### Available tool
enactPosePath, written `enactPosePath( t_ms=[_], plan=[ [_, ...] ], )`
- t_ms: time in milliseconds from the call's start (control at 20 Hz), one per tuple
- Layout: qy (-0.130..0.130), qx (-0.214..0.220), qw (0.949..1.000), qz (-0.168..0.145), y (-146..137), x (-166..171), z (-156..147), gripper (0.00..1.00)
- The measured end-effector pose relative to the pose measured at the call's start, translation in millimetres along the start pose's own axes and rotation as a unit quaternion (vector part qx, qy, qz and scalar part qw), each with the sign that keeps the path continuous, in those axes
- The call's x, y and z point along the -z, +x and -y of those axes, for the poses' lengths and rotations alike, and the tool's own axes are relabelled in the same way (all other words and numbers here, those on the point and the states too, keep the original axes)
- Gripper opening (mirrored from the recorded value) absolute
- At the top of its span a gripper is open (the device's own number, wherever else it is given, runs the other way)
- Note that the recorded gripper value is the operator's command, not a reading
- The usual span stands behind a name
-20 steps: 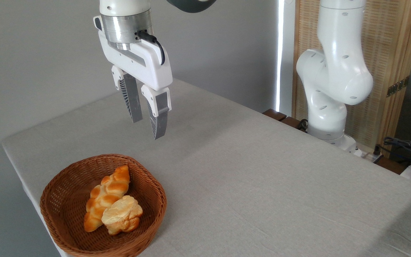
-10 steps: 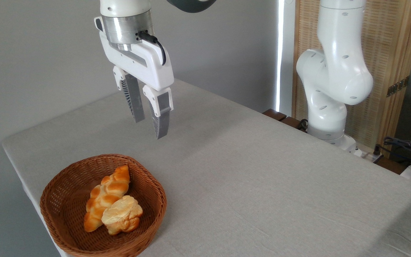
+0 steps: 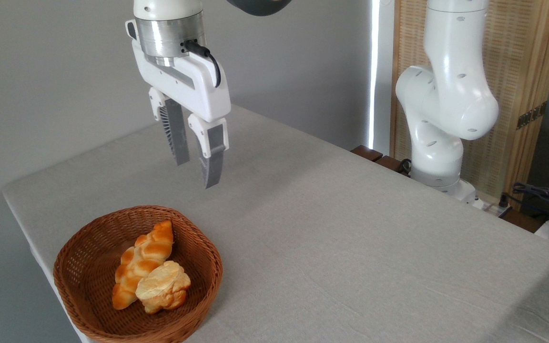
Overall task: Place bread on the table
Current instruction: 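Lower the open gripper down into the basket over the light bun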
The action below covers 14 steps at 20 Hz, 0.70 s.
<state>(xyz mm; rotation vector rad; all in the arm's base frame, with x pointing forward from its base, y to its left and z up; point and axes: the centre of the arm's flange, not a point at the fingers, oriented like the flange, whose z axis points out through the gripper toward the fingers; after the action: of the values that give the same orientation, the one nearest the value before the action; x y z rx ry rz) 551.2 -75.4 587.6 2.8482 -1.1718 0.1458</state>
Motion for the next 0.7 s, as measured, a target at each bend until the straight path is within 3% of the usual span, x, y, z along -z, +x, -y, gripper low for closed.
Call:
enactPosePath(
  t_ms=[300, 700],
  plan=[
    [0.03, 0.011, 0.999, -0.033, 2.3, -18.4, 18.2, 1.0],
    [0.055, 0.007, 0.9982, -0.023, 16.9, -62.2, 35.9, 1.0]
  ],
)
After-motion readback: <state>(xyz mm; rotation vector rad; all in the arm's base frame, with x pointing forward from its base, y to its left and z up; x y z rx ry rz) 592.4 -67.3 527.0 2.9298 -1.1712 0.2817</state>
